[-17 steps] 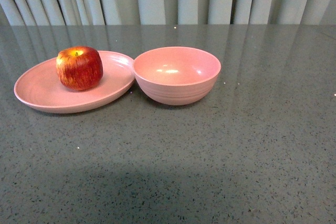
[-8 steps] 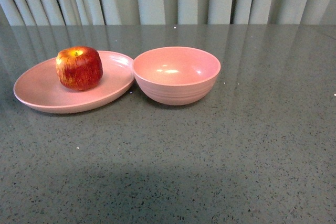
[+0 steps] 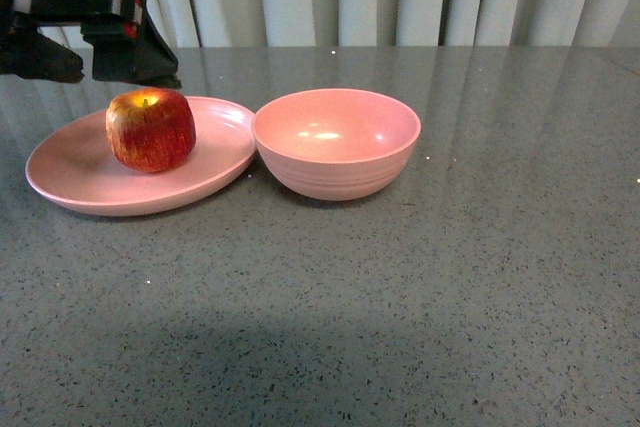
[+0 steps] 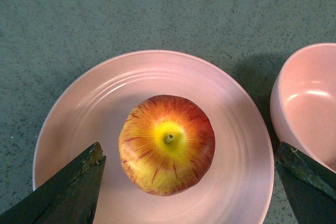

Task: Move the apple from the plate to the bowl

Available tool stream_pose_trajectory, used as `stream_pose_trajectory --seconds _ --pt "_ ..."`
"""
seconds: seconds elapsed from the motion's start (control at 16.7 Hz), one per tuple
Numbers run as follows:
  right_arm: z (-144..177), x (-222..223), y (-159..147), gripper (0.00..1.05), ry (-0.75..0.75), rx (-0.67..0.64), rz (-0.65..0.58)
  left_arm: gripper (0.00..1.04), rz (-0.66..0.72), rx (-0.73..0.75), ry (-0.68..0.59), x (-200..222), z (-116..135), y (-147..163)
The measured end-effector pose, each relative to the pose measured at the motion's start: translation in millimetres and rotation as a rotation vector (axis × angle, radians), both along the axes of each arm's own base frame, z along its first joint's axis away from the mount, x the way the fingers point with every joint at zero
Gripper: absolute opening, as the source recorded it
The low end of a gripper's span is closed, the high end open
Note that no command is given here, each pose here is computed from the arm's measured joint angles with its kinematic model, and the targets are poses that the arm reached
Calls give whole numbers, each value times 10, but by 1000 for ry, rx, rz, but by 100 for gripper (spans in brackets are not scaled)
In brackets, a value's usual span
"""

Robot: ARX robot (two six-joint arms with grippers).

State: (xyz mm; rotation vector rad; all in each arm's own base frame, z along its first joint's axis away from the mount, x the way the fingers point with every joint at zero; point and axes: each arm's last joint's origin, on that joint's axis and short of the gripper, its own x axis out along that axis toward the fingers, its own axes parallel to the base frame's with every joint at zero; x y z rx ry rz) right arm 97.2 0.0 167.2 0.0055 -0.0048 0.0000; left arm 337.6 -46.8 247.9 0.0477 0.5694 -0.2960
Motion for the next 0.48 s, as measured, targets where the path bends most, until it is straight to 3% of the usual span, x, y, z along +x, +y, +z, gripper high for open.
stream_pose_trajectory --seconds 0.48 --pt "0 0 0 98 0 0 0 98 -25 -1 72 246 -162 -75"
